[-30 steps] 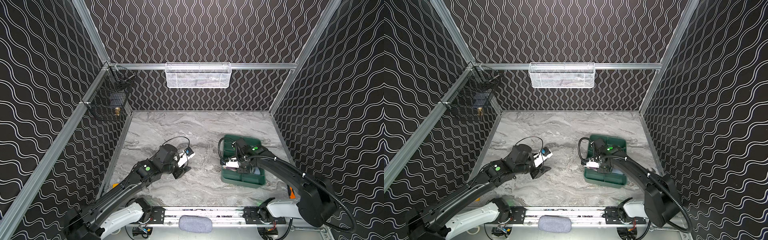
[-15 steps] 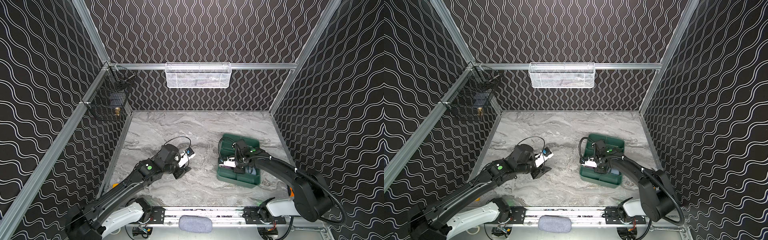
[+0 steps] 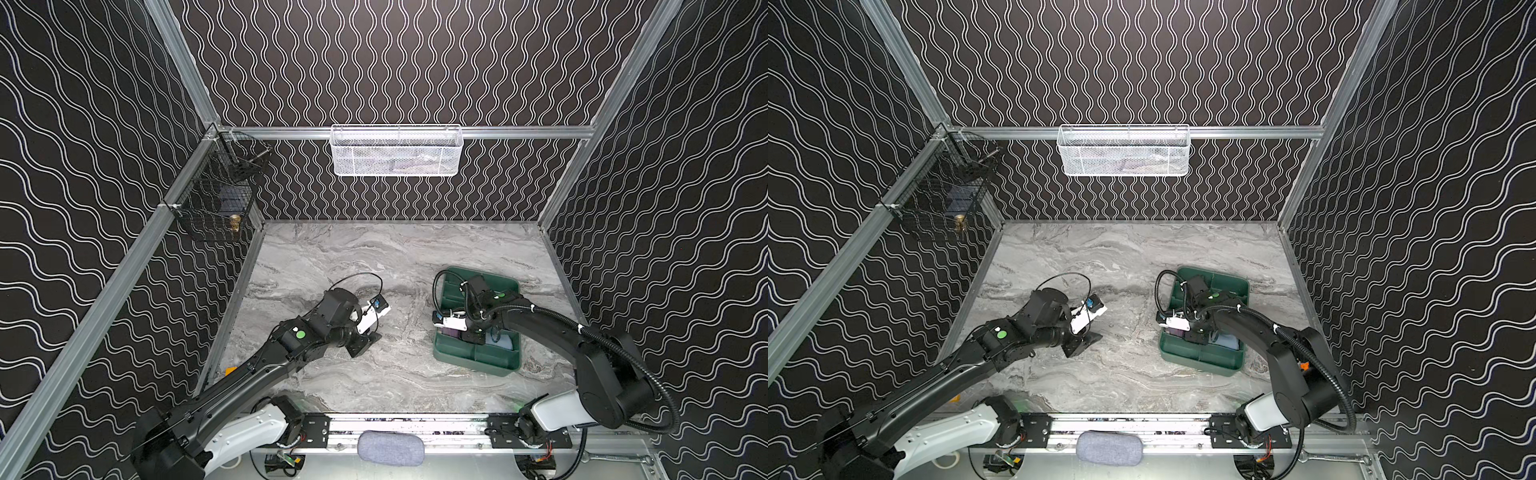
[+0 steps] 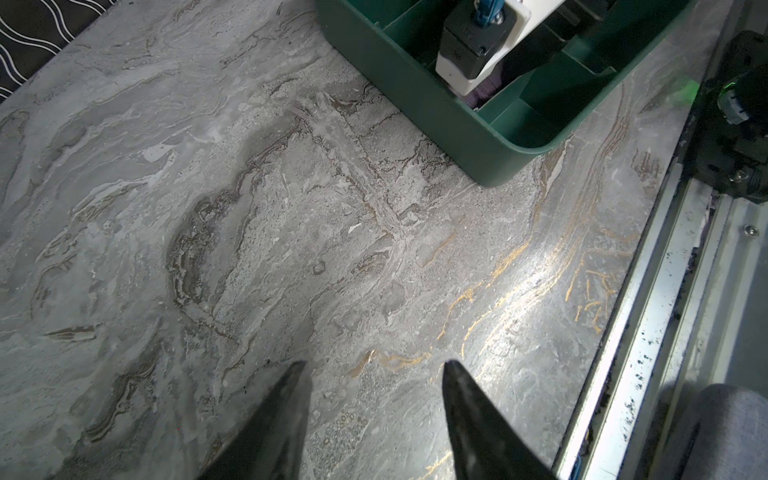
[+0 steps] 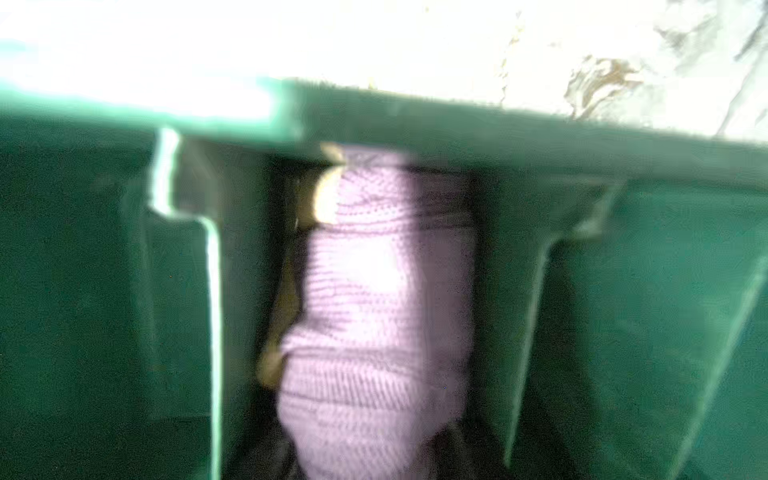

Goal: Roll the socks
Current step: 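Lower the rolled sock into a green tray compartment with the right gripper, then open the right gripper and lift it out of the green tray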

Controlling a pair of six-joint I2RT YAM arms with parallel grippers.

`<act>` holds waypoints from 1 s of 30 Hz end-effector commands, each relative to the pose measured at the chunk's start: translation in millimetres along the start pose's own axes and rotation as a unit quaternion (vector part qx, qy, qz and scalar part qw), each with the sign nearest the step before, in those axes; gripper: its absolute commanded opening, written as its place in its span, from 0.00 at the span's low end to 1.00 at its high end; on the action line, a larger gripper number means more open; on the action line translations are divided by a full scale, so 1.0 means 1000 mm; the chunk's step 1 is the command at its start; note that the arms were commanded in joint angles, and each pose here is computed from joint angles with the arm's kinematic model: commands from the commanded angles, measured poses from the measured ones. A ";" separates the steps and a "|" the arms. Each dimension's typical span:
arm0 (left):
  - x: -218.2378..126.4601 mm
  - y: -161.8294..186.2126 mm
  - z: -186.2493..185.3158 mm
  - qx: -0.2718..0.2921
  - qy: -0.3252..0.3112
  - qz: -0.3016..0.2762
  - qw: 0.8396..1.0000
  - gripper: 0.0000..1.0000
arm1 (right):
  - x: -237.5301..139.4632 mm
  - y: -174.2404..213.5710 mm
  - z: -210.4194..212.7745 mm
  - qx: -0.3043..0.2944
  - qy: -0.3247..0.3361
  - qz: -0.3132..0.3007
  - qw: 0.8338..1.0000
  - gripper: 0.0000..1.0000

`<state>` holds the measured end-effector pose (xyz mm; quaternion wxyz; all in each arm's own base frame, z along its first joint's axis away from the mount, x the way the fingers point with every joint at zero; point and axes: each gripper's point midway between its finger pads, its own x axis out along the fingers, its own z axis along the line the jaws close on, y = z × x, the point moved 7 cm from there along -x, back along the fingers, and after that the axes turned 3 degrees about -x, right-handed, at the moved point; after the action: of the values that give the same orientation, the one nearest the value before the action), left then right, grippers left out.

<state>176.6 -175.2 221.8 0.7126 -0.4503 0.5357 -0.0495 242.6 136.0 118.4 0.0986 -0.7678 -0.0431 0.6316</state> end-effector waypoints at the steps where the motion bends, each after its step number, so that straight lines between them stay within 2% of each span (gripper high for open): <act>1: 0.000 -0.001 0.001 0.000 -0.002 -0.001 1.000 0.55 | -0.008 -0.012 -0.007 -0.009 0.013 -0.035 0.999 0.58; 5: 0.000 -0.001 0.000 0.000 0.001 -0.002 1.000 0.54 | -0.018 -0.014 -0.007 -0.018 0.016 -0.024 0.999 0.72; 10: -0.002 -0.001 0.000 -0.001 -0.001 -0.006 1.000 0.55 | -0.047 -0.025 -0.014 -0.009 0.042 -0.050 0.998 0.74; 13: -0.001 0.000 0.001 -0.002 -0.004 -0.004 1.000 0.54 | -0.079 -0.036 -0.028 -0.004 0.093 -0.078 0.993 0.74; 18: -0.001 0.000 0.002 -0.003 -0.008 -0.004 1.000 0.54 | -0.142 -0.050 -0.043 0.035 0.196 -0.167 0.966 0.74; 21: -0.001 0.000 0.003 -0.003 -0.012 -0.002 1.000 0.54 | -0.185 -0.052 -0.050 0.100 0.262 -0.224 0.933 0.73; 22: 0.000 0.000 0.003 -0.003 -0.014 -0.002 1.000 0.55 | -0.201 -0.050 -0.052 0.139 0.282 -0.243 0.918 0.73; 25: 0.001 0.000 0.003 -0.009 -0.014 -0.004 1.000 0.55 | -0.238 -0.041 -0.052 0.284 0.319 -0.305 0.851 0.76; 28: 0.002 -0.002 0.004 -0.022 -0.017 -0.011 1.000 0.57 | -0.252 -0.027 -0.037 0.425 0.285 -0.349 0.785 0.79; 30: 0.001 -0.004 0.005 -0.030 -0.022 -0.021 0.999 0.59 | -0.244 -0.018 -0.023 0.491 0.244 -0.360 0.755 0.76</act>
<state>178.2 -173.0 218.5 0.7130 -0.4601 0.5280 -0.0345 226.6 113.8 370.3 0.5597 -0.7804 -0.0492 0.2742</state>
